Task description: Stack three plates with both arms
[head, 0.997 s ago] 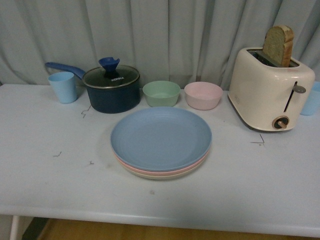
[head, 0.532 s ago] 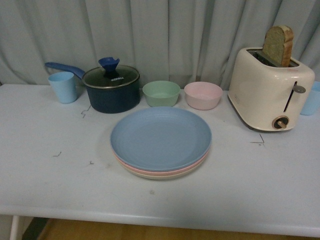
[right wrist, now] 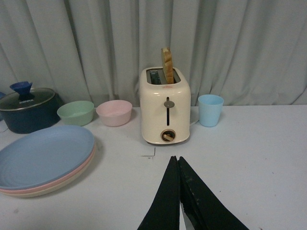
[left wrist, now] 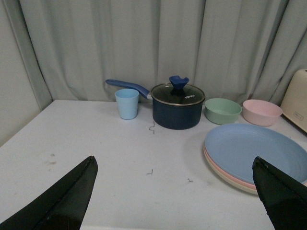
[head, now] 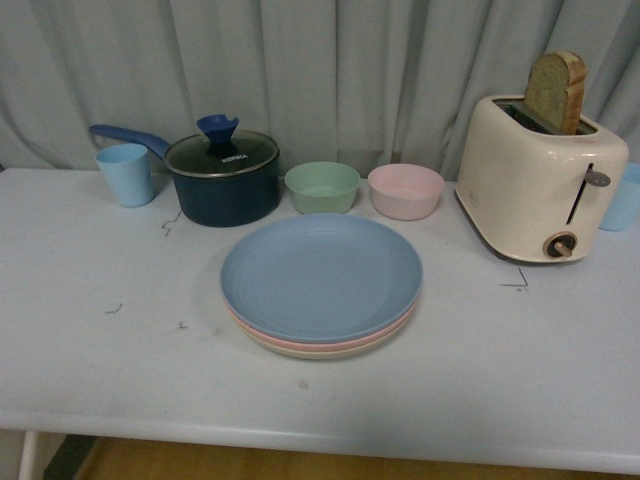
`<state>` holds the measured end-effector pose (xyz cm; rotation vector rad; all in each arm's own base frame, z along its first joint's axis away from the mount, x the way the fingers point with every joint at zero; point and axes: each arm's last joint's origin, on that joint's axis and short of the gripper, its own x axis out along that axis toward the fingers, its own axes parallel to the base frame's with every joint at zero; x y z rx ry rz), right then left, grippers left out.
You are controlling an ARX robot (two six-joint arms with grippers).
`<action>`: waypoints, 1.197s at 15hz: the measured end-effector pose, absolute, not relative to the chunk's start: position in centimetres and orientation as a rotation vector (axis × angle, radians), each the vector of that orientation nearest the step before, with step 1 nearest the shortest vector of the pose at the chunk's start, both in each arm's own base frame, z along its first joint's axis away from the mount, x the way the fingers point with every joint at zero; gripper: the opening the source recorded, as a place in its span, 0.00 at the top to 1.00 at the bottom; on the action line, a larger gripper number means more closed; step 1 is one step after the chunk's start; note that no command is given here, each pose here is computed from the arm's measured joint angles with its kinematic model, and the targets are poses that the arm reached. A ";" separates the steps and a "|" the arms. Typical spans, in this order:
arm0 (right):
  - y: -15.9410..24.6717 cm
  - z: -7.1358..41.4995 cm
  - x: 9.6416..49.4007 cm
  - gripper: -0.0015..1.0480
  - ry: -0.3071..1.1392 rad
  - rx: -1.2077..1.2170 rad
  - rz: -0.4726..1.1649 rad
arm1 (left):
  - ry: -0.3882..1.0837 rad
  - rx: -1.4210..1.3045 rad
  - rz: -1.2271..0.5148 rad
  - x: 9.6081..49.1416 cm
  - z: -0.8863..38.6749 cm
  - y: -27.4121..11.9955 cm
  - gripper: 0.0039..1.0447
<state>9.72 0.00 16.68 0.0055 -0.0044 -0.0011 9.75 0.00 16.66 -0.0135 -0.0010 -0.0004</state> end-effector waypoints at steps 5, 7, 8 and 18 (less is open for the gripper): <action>0.0 16.7 9.7 0.87 -0.004 0.004 -0.001 | -0.001 -0.014 0.000 9.7 16.7 0.0 0.06; 0.0 16.7 9.7 0.63 -0.004 0.004 -0.001 | -0.001 -0.014 0.000 9.7 16.7 0.0 0.06; 0.0 16.7 9.7 0.52 -0.004 0.004 -0.001 | -0.001 -0.014 0.000 9.7 16.7 0.0 0.06; 0.0 16.7 9.7 0.06 -0.004 0.003 -0.001 | -0.001 -0.014 0.000 9.7 16.7 0.0 0.06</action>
